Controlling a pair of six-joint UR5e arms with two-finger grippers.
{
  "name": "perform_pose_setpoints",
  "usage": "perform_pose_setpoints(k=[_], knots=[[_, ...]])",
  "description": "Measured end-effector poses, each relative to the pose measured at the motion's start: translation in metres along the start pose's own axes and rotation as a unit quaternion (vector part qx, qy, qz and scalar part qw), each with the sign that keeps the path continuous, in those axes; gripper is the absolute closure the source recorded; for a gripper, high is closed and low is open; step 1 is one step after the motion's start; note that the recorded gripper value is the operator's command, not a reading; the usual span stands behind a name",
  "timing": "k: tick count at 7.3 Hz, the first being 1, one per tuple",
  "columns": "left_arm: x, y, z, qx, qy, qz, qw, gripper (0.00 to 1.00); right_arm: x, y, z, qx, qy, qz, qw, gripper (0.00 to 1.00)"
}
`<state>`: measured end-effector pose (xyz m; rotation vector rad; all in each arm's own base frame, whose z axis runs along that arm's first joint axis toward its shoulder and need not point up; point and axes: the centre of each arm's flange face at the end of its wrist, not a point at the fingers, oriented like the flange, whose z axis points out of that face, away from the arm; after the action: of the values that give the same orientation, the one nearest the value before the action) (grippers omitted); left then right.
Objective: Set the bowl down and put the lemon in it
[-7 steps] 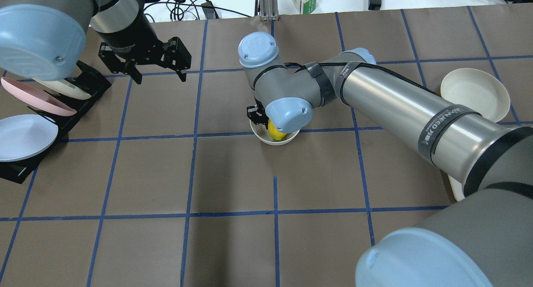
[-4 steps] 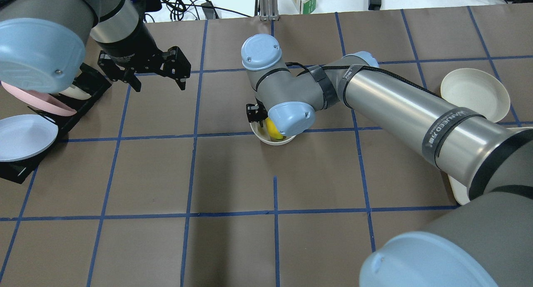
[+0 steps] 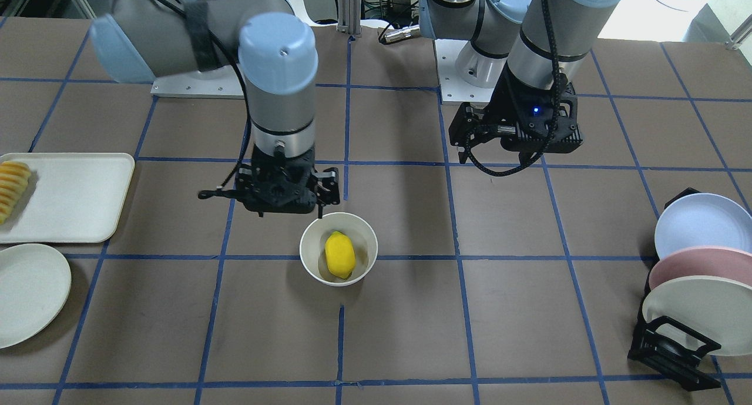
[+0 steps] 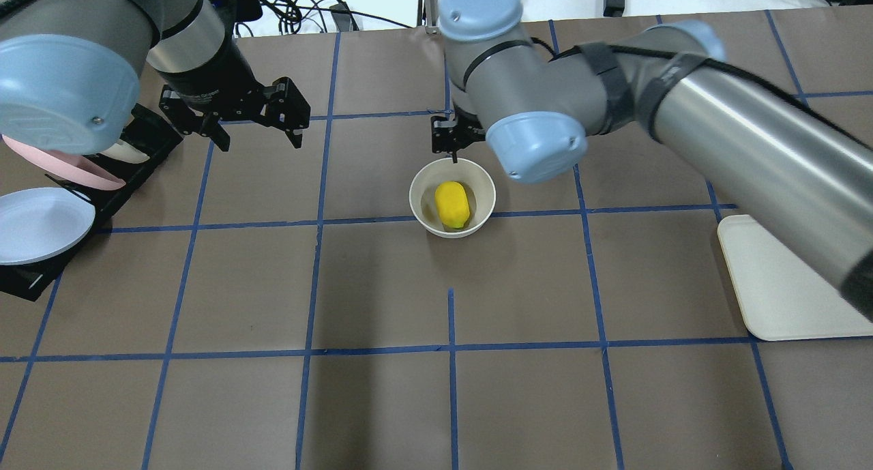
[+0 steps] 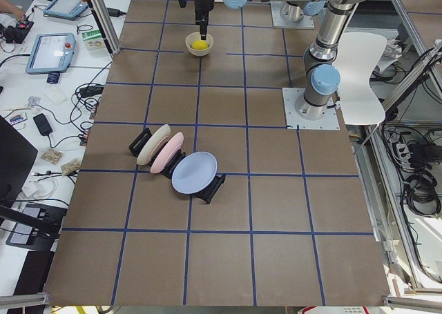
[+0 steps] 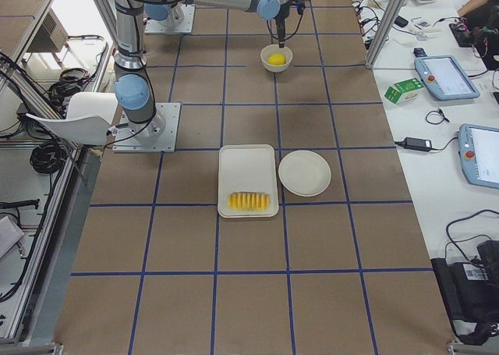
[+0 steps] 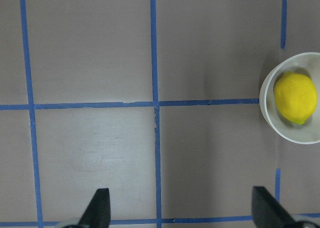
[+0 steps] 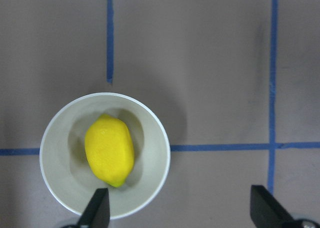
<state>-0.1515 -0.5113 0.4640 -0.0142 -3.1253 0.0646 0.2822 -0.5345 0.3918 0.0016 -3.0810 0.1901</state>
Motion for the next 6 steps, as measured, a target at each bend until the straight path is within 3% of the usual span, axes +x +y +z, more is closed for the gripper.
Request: perform_pose_setpoints(k=[2, 6], knots=[[-0.005, -0.003, 0.001, 0.002, 0.0, -0.004, 1.0, 0.0, 0.064, 0.022, -0.063, -0.017, -0.007, 0.003, 0.9998, 0.0], [-0.019, -0.013, 0.006, 0.001, 0.004, -0.017, 0.9998, 0.0, 0.094, 0.037, -0.086, -0.025, -0.009, 0.005, 0.9996, 0.0]])
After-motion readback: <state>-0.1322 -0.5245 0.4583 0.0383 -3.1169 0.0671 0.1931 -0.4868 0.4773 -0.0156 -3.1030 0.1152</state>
